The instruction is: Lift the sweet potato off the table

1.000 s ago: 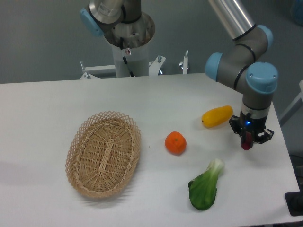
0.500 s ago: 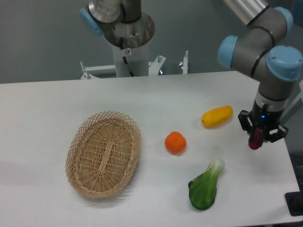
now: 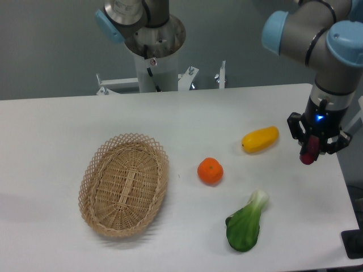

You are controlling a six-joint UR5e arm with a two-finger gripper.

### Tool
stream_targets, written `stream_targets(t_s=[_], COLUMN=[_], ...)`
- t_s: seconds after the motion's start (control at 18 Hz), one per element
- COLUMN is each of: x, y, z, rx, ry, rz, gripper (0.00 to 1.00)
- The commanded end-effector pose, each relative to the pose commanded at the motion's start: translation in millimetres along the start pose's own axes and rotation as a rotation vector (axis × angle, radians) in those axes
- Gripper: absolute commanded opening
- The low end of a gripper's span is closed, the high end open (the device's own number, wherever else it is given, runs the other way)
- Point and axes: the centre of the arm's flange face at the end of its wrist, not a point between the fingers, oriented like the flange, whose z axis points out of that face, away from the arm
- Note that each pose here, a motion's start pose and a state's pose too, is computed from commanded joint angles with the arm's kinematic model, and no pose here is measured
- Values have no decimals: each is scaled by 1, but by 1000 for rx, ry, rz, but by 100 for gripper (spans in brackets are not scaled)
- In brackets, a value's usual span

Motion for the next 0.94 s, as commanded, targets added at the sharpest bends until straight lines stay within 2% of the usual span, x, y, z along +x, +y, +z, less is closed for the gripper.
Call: stream_targets(t_s=[0.39,0.94], x=[11,15], y=[-25,-33], z=[-6,-10], rx=[8,12], ry=[-6,-10], rz=[23,22], gripper=[25,25])
